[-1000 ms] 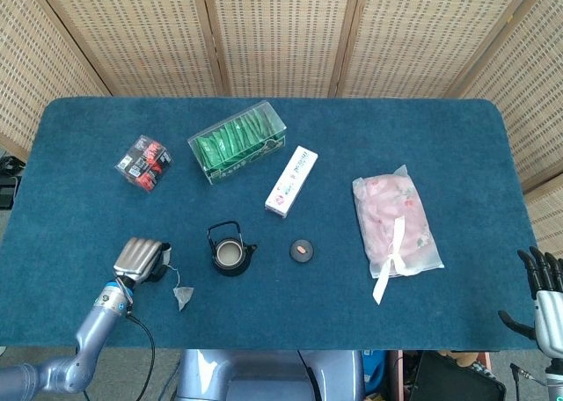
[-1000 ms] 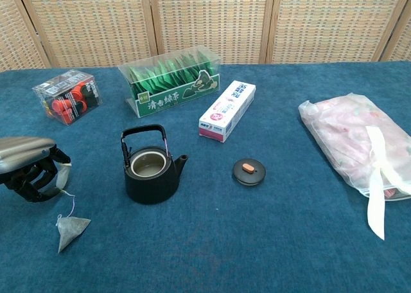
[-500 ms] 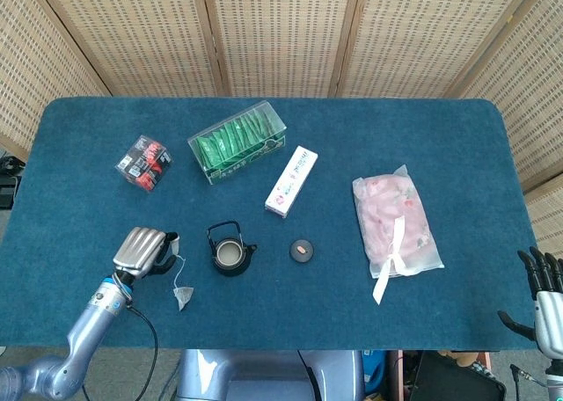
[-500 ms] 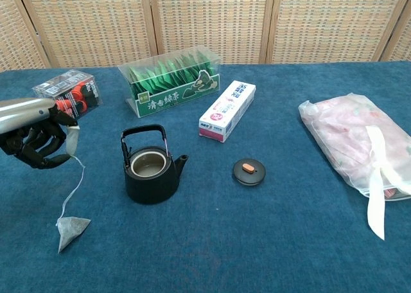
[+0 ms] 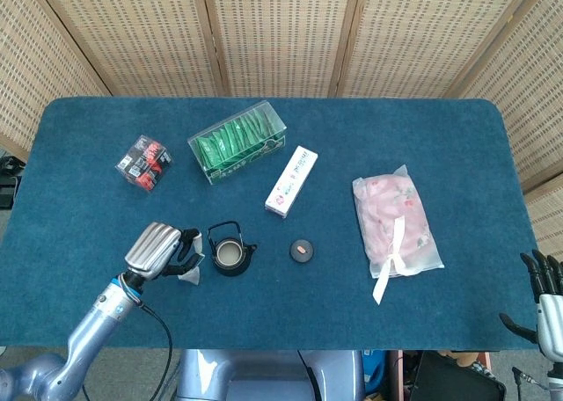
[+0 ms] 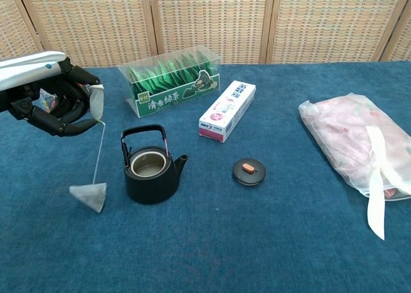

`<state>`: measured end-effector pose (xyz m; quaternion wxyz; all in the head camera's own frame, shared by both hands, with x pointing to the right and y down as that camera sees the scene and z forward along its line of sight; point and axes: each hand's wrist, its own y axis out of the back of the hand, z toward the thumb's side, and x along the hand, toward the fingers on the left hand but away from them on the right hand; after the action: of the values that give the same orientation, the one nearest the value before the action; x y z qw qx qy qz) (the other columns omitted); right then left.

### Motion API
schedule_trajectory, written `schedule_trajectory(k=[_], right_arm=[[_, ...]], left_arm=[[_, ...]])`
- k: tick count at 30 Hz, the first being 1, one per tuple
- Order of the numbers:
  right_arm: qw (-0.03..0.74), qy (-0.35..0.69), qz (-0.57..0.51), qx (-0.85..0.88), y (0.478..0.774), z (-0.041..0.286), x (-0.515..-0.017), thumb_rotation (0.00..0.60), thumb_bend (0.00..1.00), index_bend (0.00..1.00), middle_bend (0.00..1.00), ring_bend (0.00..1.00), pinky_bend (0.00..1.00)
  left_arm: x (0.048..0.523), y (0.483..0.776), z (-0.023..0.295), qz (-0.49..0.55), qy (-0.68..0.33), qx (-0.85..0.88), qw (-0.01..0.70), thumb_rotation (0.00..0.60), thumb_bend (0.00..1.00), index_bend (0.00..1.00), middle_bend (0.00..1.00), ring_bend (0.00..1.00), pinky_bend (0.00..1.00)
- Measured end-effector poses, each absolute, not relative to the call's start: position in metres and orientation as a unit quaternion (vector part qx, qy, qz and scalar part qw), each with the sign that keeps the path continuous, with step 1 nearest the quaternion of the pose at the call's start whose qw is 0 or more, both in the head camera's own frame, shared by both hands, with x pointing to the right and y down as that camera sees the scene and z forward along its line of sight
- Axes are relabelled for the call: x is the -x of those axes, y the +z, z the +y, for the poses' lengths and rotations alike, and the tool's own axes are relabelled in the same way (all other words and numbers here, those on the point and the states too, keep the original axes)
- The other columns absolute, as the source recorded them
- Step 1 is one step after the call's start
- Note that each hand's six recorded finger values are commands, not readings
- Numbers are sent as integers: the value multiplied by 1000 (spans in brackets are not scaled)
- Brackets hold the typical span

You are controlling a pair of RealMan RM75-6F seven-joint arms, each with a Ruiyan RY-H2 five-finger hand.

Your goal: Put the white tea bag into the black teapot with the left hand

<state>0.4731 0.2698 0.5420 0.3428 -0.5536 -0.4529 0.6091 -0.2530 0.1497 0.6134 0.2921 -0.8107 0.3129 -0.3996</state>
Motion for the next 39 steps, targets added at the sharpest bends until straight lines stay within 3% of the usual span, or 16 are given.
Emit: schedule_trajectory(k=[20,39], right_arm=[[335,610,-455,556,545,274,-475,600,170,108,120,28,81],[334,612,-451,557,547,272,-474,600,169,108,120,28,81]], left_arm=[[213,590,130,331,-328,837,288,600,460,749,790,775,667],[223,588,119,343,-336,824,300,600,460,749,790,775,668]])
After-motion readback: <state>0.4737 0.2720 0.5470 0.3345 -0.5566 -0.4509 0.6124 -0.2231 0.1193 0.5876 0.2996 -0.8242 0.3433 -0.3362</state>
